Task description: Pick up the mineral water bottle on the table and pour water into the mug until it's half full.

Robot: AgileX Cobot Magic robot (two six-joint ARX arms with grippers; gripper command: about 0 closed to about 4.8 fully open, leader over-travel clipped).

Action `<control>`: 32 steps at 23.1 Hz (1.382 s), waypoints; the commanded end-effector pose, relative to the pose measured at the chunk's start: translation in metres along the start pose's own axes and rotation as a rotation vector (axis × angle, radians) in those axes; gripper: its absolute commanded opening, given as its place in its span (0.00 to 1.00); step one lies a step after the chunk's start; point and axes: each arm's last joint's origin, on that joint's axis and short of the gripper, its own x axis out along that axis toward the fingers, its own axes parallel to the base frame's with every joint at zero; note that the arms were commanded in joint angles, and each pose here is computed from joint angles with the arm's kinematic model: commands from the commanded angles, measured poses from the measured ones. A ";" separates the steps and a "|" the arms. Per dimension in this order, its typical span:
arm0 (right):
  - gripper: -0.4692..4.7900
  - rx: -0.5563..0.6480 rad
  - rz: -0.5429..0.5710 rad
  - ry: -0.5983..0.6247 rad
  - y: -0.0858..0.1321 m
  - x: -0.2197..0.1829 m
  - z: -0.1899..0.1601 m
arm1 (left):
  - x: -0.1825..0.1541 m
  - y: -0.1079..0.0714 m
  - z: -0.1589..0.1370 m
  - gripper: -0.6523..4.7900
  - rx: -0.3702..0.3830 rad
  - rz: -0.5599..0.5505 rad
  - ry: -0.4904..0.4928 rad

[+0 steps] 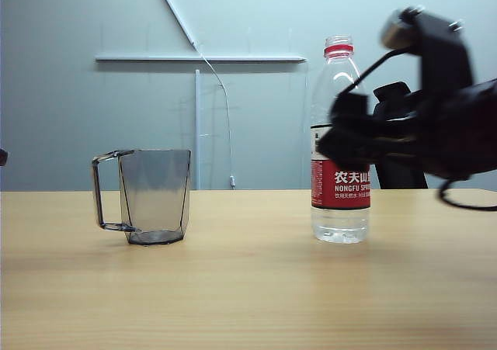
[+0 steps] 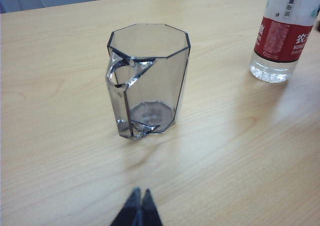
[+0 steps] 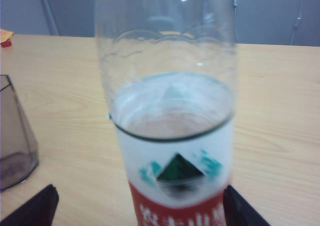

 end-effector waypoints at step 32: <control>0.63 0.002 -0.112 -0.014 -0.003 0.058 0.007 | 0.000 0.000 0.002 0.12 -0.003 0.000 -0.016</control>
